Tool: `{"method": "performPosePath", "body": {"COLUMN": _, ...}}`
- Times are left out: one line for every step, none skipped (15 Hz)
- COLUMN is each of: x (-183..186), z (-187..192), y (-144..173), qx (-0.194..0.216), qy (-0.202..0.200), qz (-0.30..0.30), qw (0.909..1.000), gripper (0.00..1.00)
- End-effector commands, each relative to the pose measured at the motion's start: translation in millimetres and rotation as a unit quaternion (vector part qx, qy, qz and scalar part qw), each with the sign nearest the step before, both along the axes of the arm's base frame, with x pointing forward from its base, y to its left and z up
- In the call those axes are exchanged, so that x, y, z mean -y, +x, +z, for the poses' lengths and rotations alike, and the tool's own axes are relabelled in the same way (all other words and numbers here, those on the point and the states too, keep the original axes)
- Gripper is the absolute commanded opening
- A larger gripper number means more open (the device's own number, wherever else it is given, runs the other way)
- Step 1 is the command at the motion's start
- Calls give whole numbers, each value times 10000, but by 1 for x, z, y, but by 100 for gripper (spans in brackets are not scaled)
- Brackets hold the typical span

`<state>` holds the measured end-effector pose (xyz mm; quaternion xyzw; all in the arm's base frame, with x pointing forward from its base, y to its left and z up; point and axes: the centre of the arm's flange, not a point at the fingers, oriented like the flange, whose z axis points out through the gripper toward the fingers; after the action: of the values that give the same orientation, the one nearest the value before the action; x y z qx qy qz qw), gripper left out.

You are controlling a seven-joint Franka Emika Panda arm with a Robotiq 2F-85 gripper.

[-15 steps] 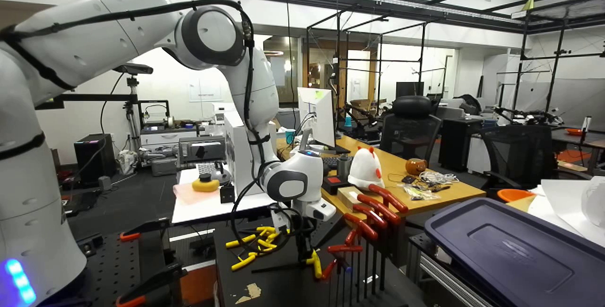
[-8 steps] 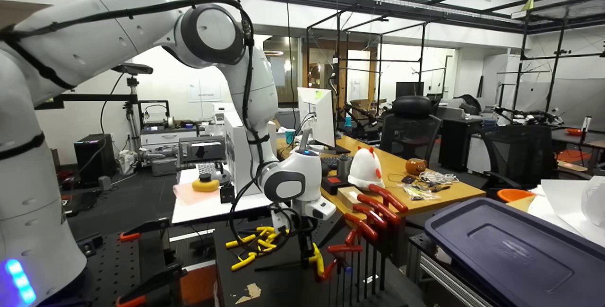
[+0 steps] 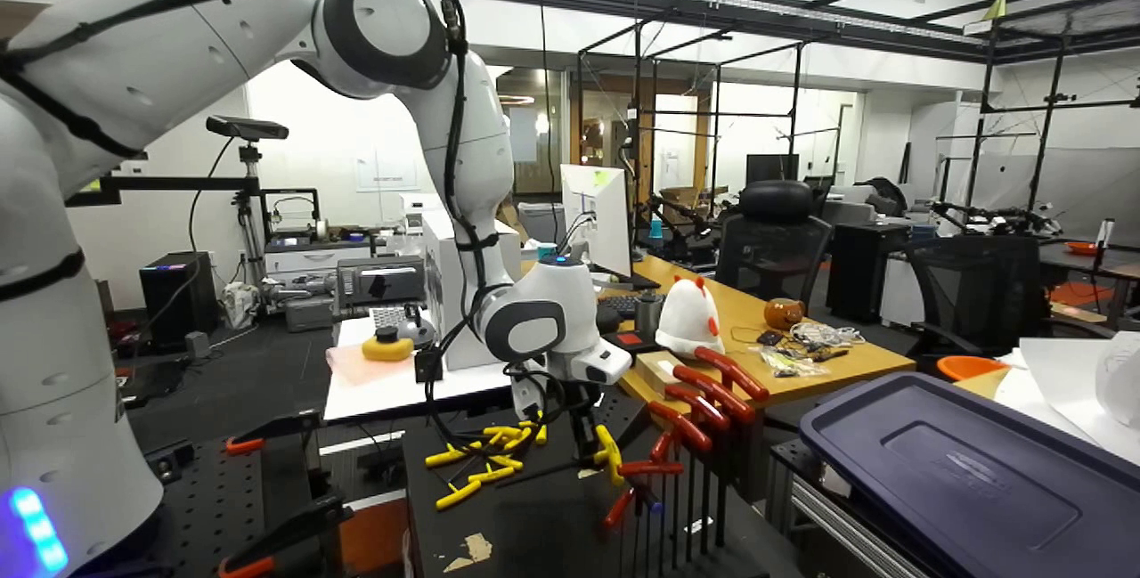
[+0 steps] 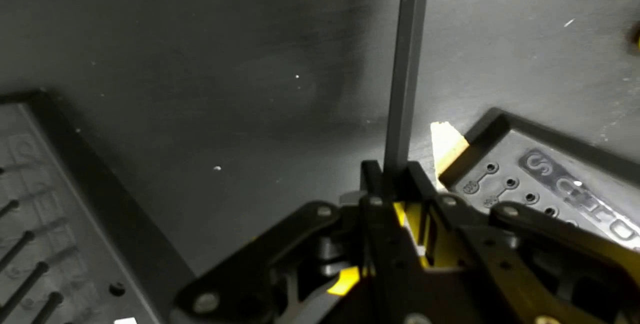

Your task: Put one of the yellow screwdrivers in the black panel

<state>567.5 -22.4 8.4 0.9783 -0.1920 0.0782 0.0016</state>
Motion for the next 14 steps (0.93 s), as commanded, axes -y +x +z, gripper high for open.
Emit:
{"method": "performPosePath", "body": {"x": -18, "z": 24, "y": 2, "qx": 71, "qy": 20, "qz": 283, "qw": 9996, "gripper": 4}}
{"method": "performPosePath", "body": {"x": -24, "z": 25, "y": 7, "qx": 71, "qy": 9, "qz": 407, "qw": 9991, "gripper": 4}}
{"method": "performPosePath", "body": {"x": -34, "z": 26, "y": 14, "qx": 84, "qy": -28, "qz": 542, "qw": 9985, "gripper": 4}}
{"method": "performPosePath", "body": {"x": -43, "z": 28, "y": 19, "qx": 104, "qy": -36, "qz": 667, "qw": 9977, "gripper": 4}}
{"method": "performPosePath", "body": {"x": -54, "z": 31, "y": 26, "qx": 144, "qy": -39, "qz": 802, "qw": 9967, "gripper": 4}}
{"method": "performPosePath", "body": {"x": -63, "z": 34, "y": 33, "qx": 194, "qy": -52, "qz": 918, "qw": 9956, "gripper": 4}}
{"method": "performPosePath", "body": {"x": -73, "z": 39, "y": 40, "qx": 246, "qy": -64, "qz": 1027, "qw": 9944, "gripper": 4}}
{"method": "performPosePath", "body": {"x": -82, "z": 44, "y": 45, "qx": 298, "qy": -84, "qz": 1123, "qw": 9932, "gripper": 4}}
{"method": "performPosePath", "body": {"x": -92, "z": 49, "y": 51, "qx": 343, "qy": -110, "qz": 1229, "qw": 9918, "gripper": 4}}
{"method": "performPosePath", "body": {"x": -100, "z": 53, "y": 55, "qx": 373, "qy": -147, "qz": 1346, "qw": 9901, "gripper": 4}}
{"method": "performPosePath", "body": {"x": -108, "z": 55, "y": 59, "qx": 378, "qy": -212, "qz": 1479, "qw": 9881, "gripper": 4}}
{"method": "performPosePath", "body": {"x": -114, "z": 56, "y": 62, "qx": 369, "qy": -281, "qz": 1594, "qw": 9861, "gripper": 4}}
{"method": "performPosePath", "body": {"x": -120, "z": 57, "y": 64, "qx": 321, "qy": -391, "qz": 1737, "qw": 9835, "gripper": 4}}
{"method": "performPosePath", "body": {"x": -123, "z": 56, "y": 65, "qx": 279, "qy": -495, "qz": 1862, "qw": 9809, "gripper": 4}}
